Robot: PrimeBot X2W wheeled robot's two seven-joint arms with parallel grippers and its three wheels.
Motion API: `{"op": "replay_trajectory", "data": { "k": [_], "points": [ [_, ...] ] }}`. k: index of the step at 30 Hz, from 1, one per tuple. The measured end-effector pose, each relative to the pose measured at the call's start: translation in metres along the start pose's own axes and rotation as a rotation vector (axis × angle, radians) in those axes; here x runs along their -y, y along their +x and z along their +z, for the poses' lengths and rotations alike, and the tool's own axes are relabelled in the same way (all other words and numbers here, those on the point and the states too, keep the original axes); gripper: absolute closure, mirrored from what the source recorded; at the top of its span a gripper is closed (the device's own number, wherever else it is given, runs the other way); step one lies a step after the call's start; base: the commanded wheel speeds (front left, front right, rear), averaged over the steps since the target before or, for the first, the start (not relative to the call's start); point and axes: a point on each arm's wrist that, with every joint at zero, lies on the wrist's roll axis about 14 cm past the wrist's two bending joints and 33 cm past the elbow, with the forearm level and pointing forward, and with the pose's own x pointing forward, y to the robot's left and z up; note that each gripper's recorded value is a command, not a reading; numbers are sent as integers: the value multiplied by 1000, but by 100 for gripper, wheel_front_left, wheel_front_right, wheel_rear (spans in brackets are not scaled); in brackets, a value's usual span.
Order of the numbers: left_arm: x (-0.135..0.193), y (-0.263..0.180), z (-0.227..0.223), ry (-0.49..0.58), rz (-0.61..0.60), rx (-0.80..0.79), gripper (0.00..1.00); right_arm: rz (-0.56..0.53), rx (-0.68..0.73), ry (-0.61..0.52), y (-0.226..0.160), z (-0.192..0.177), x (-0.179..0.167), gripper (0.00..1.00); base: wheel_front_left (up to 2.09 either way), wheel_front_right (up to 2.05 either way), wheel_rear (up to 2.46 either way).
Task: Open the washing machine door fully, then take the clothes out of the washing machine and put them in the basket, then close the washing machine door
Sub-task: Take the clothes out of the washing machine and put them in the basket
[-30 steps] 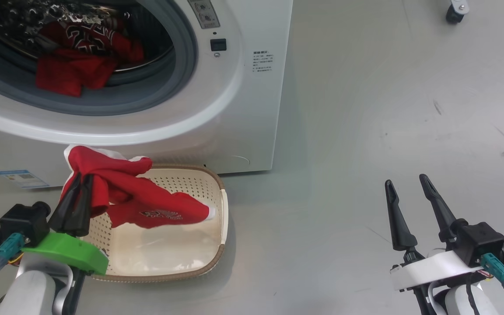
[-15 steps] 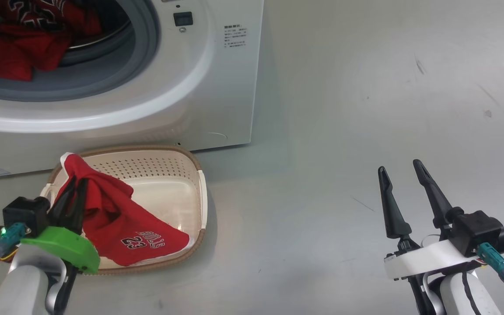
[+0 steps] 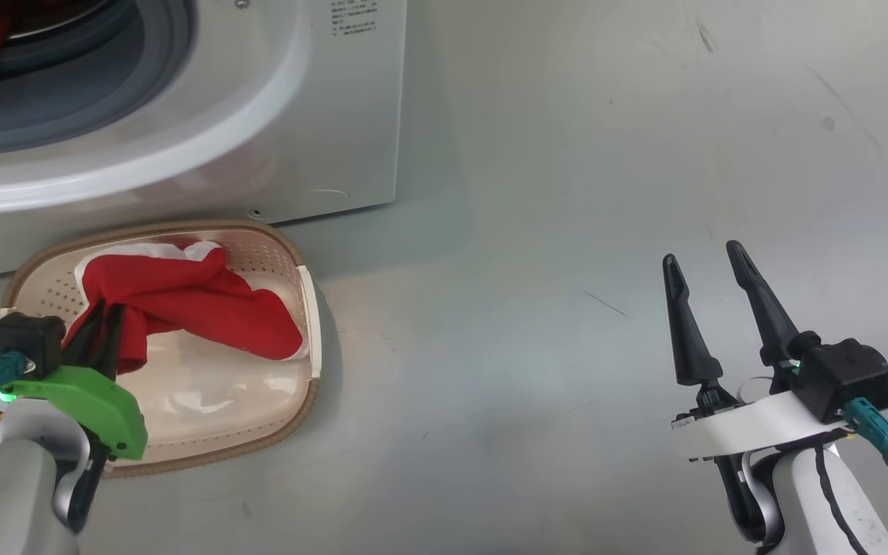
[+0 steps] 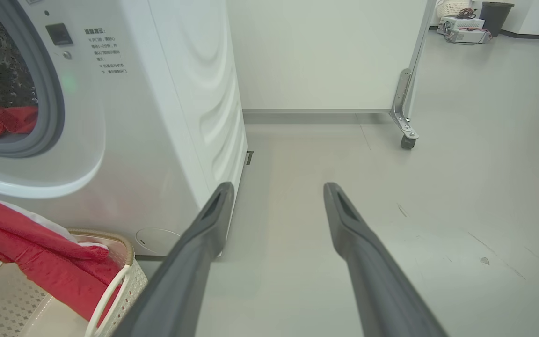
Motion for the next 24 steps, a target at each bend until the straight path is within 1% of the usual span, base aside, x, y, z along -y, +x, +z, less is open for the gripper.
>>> {"op": "replay_trajectory", "data": {
  "k": [4,14,19,22,24],
  "points": [
    [0,6,-18,-5,-1,-64,100,-18,-8,-6,1,-3,6,0,0,0,0],
    [-16,16,-60,-21,38,-224,100,-60,-33,-20,2,-11,19,0,0,0,0],
    [-28,12,-82,-53,81,-302,100,-60,-32,-24,7,-11,20,0,0,0,0],
    [-31,14,-84,-105,106,-304,100,-60,-32,-25,8,-12,20,0,0,0,0],
    [-28,18,-82,-118,106,-300,100,-59,-33,-25,8,-12,20,0,0,0,0]
  ]
}}
